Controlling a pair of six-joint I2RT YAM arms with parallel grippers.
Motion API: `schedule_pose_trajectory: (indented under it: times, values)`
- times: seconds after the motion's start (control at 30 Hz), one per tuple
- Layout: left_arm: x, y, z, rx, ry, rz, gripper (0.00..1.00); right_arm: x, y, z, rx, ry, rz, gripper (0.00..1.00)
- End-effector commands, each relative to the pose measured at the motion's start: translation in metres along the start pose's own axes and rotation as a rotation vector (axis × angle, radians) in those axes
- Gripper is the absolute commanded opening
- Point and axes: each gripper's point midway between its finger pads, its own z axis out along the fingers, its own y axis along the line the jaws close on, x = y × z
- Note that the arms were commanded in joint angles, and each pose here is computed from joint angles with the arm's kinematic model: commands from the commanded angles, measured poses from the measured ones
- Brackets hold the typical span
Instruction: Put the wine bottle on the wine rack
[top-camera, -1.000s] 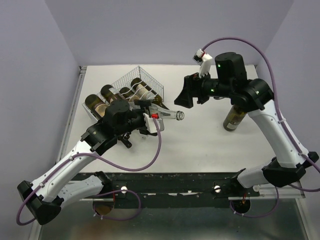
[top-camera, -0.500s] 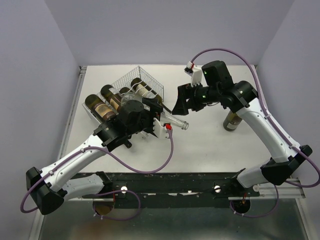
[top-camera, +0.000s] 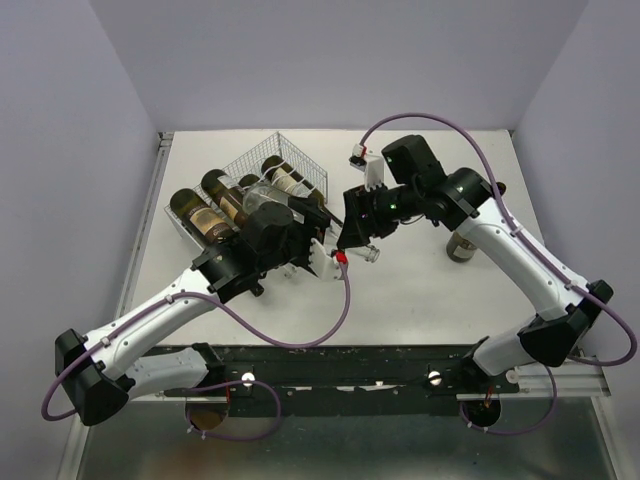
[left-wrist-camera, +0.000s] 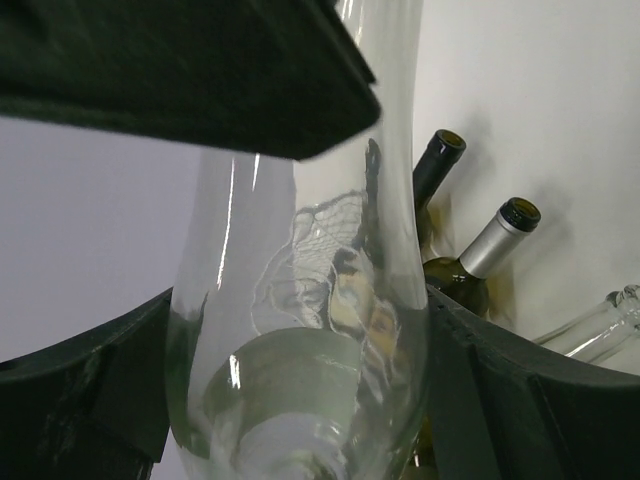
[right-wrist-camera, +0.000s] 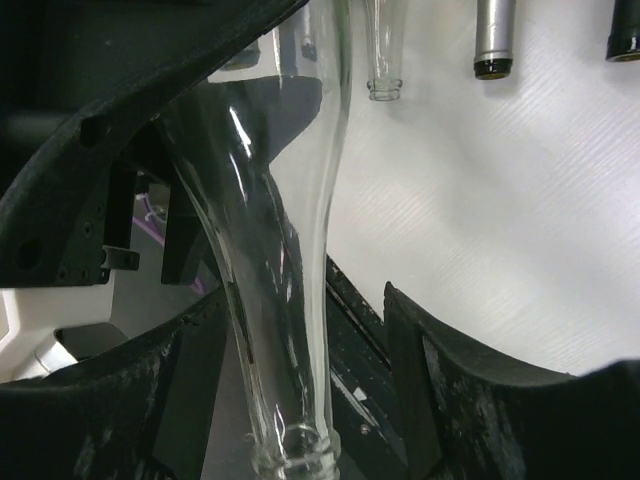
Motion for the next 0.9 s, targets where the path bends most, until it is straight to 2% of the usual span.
schedule_pose_trajectory:
  times: [0.0, 0.17, 0.5, 0.7, 0.87]
  values:
    - [-0.02, 0.062, -0.015, -0.219, -0.038, 0.07, 0.0, 0.014, -0.008, 0.021, 0.03, 0.074, -0.012, 0.69]
    - [-0.02, 0.061, -0.011, -0.201, -0.01, 0.084, 0.0, 0.03, -0.013, 0.039, 0.081, 0.154, -0.034, 0.61]
    - [-0.017, 0.063, -0.01, -0.164, 0.024, 0.024, 0.0, 0.055, -0.015, 0.054, 0.106, 0.207, -0.018, 0.61]
    - [-0.027, 0.067, -0.012, -0.18, -0.03, -0.038, 0.0, 0.052, -0.012, 0.056, 0.073, 0.15, -0.053, 0.62]
    - [-0.038, 0.067, -0.018, -0.189, -0.1, -0.065, 0.0, 0.043, 0.012, 0.049, -0.058, 0.083, -0.117, 0.65]
